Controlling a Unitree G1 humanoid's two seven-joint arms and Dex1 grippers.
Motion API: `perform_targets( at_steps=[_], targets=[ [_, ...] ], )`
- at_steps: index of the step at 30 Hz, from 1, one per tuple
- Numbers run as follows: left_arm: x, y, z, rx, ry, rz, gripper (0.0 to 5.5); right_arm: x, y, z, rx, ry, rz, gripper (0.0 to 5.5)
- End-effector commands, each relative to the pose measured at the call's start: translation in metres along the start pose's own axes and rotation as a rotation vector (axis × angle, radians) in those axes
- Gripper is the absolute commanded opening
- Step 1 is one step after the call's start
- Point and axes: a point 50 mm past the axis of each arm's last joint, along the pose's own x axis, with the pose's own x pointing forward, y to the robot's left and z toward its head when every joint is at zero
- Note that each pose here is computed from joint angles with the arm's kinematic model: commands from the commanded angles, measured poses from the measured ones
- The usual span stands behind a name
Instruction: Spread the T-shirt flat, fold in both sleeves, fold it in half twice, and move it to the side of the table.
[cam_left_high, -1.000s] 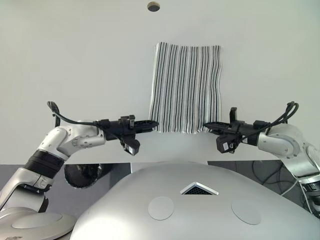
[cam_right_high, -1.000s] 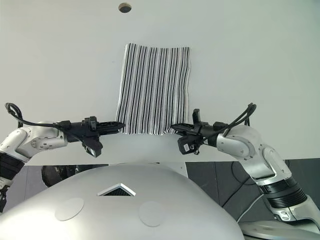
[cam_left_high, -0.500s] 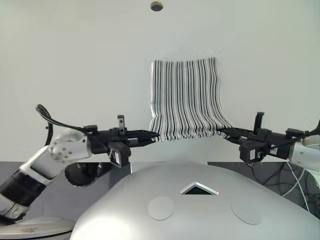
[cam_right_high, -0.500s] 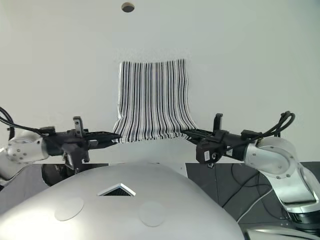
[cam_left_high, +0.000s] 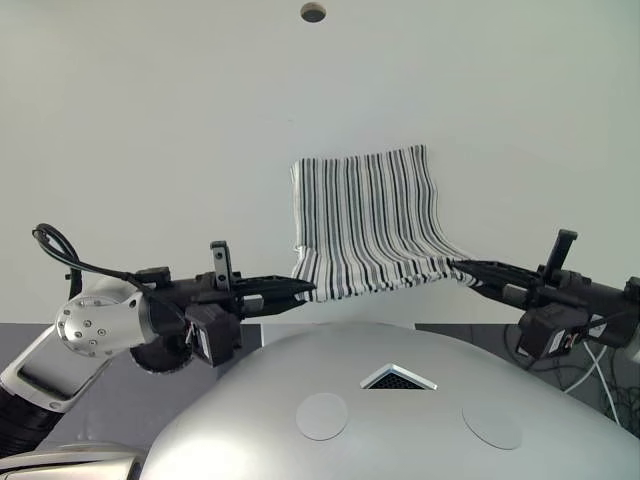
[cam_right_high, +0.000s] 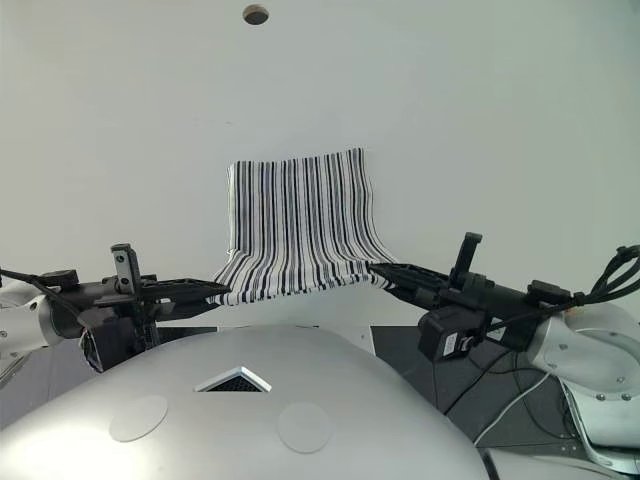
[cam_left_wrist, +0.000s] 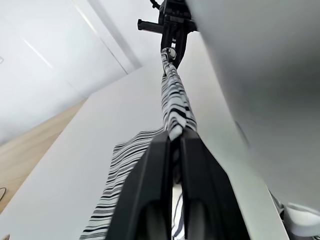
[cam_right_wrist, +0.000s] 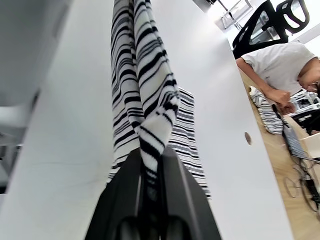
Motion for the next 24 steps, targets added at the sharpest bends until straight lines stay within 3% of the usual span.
perform_targets(
  at_steps=[1, 8, 16, 22, 24],
  targets=[
    [0.002, 0.031, -0.018, 0.121, 0.115, 0.224, 0.05, 0.017, -0.026, -0.025, -0.053, 0.087, -0.030, 0.09],
    [0.004, 0.062, -0.055, 0.278, 0.305, 0.346, 0.05, 0.054, -0.064, -0.060, -0.086, 0.142, -0.017, 0.09],
    [0.014, 0.065, -0.095, 0.328, 0.425, 0.291, 0.05, 0.095, -0.087, -0.084, -0.093, 0.165, 0.131, 0.09],
    [0.018, 0.073, -0.118, 0.366, 0.499, 0.304, 0.05, 0.107, -0.093, -0.104, -0.060, 0.203, 0.160, 0.09],
    [0.018, 0.077, -0.122, 0.392, 0.520, 0.321, 0.47, 0.109, -0.093, -0.108, -0.023, 0.203, 0.144, 0.38]
  ],
)
